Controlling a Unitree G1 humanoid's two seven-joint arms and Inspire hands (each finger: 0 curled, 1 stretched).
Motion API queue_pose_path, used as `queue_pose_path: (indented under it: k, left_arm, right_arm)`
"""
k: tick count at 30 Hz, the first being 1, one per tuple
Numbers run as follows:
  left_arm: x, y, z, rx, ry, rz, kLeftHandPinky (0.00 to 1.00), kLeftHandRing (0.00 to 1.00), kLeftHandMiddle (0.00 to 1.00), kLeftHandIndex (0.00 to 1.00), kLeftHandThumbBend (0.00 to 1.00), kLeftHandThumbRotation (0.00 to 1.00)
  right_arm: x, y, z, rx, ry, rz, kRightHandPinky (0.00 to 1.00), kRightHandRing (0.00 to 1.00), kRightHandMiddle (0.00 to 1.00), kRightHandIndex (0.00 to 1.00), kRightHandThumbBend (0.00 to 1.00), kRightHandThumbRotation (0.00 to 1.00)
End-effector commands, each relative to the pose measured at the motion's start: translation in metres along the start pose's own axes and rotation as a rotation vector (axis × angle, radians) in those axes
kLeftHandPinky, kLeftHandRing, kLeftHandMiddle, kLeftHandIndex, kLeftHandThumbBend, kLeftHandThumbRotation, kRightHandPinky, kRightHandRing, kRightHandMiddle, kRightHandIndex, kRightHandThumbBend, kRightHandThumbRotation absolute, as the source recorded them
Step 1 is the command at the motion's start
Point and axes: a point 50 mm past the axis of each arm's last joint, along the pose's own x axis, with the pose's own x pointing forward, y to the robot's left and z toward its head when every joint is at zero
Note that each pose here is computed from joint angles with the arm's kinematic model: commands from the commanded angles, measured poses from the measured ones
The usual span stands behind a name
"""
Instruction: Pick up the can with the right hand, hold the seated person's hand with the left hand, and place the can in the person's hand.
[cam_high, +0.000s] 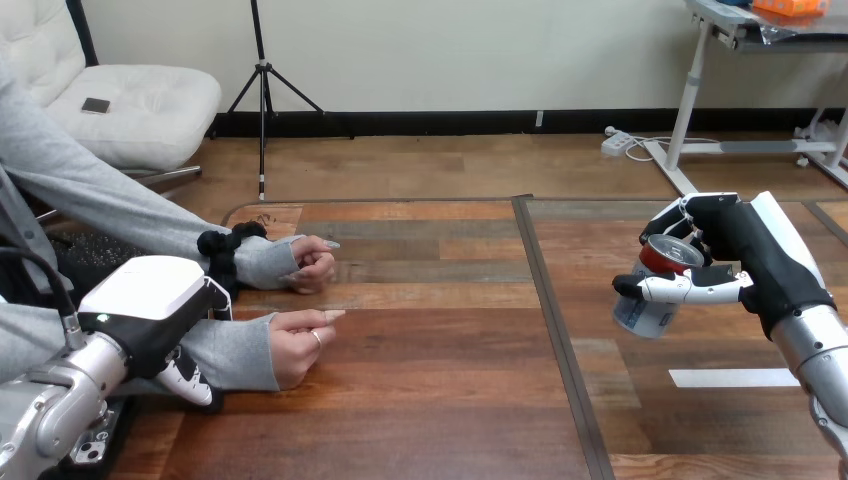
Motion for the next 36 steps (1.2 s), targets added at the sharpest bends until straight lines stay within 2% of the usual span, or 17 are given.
queue_pose_path:
  k: [1,11,24,36]
  left_arm:
    - [0.004,0.024,-0.005,0.034,-0.011,0.096,0.25,0.32,0.4,0.48,0.83,0.0]
    - [0.003,0.027,-0.004,-0.008,-0.031,0.104,0.23,0.3,0.38,0.48,0.85,0.0]
    - [0.002,0.031,-0.003,-0.128,-0.046,0.088,0.31,0.37,0.43,0.49,0.81,0.0]
    - [0.0,0.037,0.001,-0.156,-0.084,0.106,0.33,0.39,0.44,0.48,0.8,0.0]
  right_arm:
    - [0.011,-0.019,0.021,0.01,-0.103,-0.085,0.21,0.25,0.34,0.43,0.8,0.0]
    - [0.011,-0.018,0.021,0.002,-0.107,-0.086,0.2,0.24,0.34,0.43,0.81,0.0]
    - [0.011,-0.017,0.02,0.023,-0.099,-0.084,0.21,0.25,0.35,0.43,0.81,0.0]
    - [0.011,-0.017,0.02,0.021,-0.103,-0.08,0.21,0.25,0.34,0.43,0.81,0.0]
